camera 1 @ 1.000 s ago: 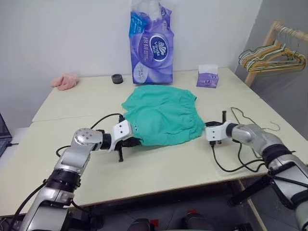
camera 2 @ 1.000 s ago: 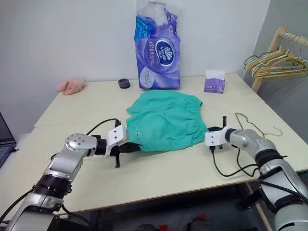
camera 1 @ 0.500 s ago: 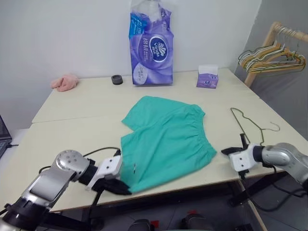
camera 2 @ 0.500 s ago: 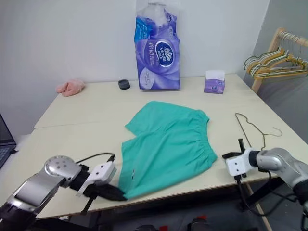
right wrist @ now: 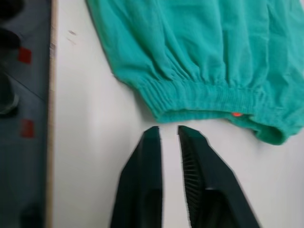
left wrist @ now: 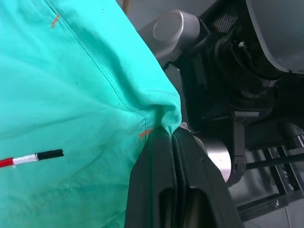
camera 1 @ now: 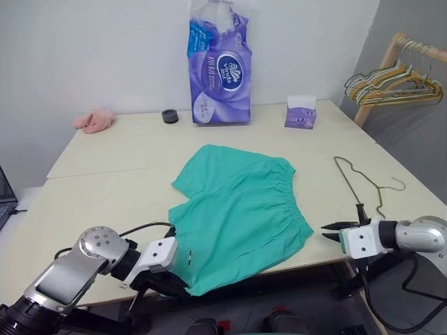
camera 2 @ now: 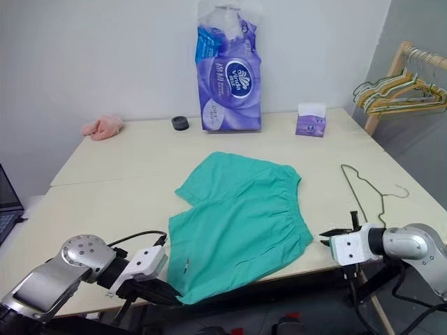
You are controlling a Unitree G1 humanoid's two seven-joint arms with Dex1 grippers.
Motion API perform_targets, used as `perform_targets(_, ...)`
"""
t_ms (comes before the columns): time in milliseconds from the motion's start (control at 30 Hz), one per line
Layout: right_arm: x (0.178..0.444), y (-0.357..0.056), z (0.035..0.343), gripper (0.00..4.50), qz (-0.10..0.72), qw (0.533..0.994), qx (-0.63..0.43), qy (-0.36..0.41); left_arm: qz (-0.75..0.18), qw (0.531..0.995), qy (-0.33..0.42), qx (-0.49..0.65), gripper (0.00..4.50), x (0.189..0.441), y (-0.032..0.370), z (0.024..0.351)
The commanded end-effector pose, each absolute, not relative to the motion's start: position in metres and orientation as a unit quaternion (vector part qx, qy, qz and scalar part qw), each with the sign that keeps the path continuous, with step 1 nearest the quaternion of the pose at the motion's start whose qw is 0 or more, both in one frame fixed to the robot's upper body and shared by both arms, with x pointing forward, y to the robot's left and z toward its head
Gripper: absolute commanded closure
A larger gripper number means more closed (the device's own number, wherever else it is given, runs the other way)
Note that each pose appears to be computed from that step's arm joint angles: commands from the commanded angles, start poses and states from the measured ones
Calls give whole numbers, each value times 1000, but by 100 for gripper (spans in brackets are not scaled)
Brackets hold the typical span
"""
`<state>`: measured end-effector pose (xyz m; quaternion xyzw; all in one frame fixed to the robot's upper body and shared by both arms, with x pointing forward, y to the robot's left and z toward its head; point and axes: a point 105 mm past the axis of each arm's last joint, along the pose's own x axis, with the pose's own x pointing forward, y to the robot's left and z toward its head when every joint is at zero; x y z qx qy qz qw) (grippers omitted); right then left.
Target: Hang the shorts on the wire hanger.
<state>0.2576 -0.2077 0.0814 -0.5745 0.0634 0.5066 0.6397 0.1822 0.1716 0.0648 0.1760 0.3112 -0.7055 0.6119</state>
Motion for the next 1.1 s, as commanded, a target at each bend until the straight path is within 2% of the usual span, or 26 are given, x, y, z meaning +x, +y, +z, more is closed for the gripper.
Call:
perform_targets(33,265,-203,80,261,475,603,-641,22,-701,625,294,177,450,191,169,71)
perform_targets(67,264,-202,74,231,474,591,-653,19,-699,628,293,178,450,193,169,71)
perform_targets(200,268,-195,65,231,459,565,-685,-18,-694,634,289,180,450,198,170,74)
perform_targets(433,272,-184,46,231,474,515,-713,-32,-692,638,286,181,450,203,168,75)
perform_targets(733,279,-170,41,231,482,500,-717,-52,-690,642,282,178,450,205,165,72)
perform_targets(833,275,-167,38,288,498,495,-710,-50,-690,644,280,176,450,205,164,71)
perform_targets(1000,269,-164,38,449,514,493,-700,-53,-690,645,279,173,450,205,162,70)
perform_targets(1100,268,-166,41,449,518,499,-693,-52,-691,644,279,169,450,205,160,69)
